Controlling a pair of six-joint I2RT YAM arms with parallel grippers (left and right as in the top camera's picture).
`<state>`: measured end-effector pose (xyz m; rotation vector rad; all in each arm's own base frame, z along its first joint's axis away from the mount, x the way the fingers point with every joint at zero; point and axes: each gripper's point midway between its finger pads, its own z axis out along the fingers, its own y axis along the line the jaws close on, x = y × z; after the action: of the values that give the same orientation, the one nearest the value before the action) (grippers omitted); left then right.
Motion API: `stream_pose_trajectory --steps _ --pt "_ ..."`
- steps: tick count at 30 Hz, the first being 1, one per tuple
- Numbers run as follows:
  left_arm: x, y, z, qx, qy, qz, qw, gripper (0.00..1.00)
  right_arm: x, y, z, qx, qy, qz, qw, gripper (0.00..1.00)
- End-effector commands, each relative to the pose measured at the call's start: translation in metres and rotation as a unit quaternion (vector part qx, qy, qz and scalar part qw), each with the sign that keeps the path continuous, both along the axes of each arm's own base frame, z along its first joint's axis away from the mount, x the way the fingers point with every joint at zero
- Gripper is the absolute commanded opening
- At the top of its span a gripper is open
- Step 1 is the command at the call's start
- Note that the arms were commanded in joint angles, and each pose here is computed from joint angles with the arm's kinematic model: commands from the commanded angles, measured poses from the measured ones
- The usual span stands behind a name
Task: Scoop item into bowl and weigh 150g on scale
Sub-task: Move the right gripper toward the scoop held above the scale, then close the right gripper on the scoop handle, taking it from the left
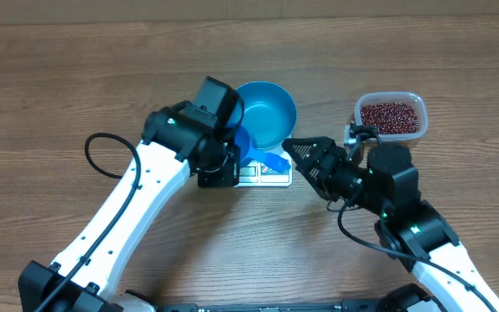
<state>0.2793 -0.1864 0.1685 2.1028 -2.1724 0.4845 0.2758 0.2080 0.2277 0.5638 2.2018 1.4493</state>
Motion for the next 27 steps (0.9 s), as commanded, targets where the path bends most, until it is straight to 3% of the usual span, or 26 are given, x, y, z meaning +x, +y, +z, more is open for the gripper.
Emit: stream_pose_trajectory --steps 1,9,19,27 --pt "0.008 0.004 0.002 0.036 -0.029 0.008 0.999 0.04 -0.002 0.012 0.025 0.008 -0.061 0.038 0.997 0.81" --pt "0.015 -0.003 0.005 0.023 -0.046 0.006 0.999 0.04 -0.004 0.018 0.030 0.008 -0.078 0.047 0.996 0.81" --pt "0.019 -0.012 0.009 0.001 -0.054 0.002 0.999 0.04 -0.007 0.027 0.027 -0.018 -0.097 0.046 0.994 0.64" --pt "0.019 -0.022 0.011 -0.025 -0.053 -0.006 0.998 0.04 0.000 0.023 0.025 -0.035 -0.103 0.010 0.994 0.63"
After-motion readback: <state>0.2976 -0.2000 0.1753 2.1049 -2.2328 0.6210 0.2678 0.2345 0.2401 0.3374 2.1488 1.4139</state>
